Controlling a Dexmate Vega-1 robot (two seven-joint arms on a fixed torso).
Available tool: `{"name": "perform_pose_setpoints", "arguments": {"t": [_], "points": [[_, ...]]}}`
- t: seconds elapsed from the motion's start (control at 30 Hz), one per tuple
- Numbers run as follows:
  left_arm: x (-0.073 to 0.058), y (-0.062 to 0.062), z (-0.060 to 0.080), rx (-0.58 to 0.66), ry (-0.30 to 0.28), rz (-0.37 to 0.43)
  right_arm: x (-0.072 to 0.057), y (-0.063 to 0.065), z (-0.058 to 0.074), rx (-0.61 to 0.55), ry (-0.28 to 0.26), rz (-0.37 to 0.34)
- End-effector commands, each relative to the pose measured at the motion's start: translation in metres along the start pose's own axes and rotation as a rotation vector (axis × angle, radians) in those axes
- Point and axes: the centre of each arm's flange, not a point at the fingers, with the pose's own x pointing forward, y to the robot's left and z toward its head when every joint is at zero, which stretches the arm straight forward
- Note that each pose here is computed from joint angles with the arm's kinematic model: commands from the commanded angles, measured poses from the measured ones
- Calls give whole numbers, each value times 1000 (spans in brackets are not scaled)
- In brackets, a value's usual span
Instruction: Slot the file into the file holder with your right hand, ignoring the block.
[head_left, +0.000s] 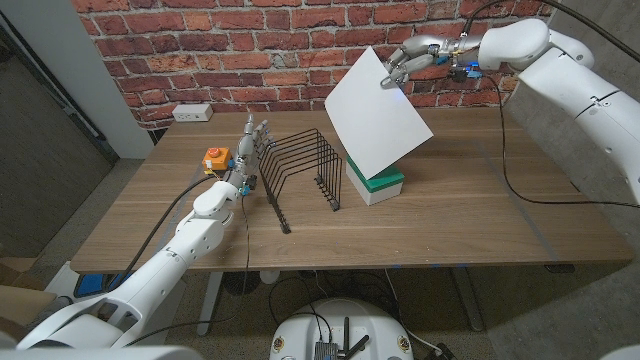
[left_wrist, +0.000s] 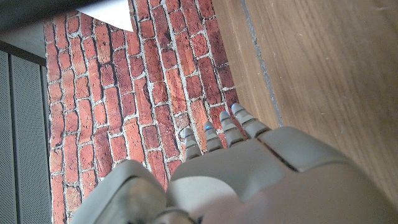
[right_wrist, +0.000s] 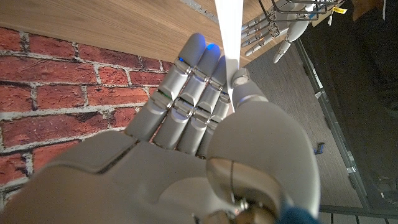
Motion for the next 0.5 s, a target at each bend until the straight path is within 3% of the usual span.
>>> {"name": "perform_pose_setpoints", "arguments": {"t": [0.03, 0.5], "points": [[0, 0, 0, 0, 0, 0, 2, -9, 4, -27, 18, -3], [0, 0, 0, 0, 0, 0, 5, -16, 8, -69, 2, 17]]}}
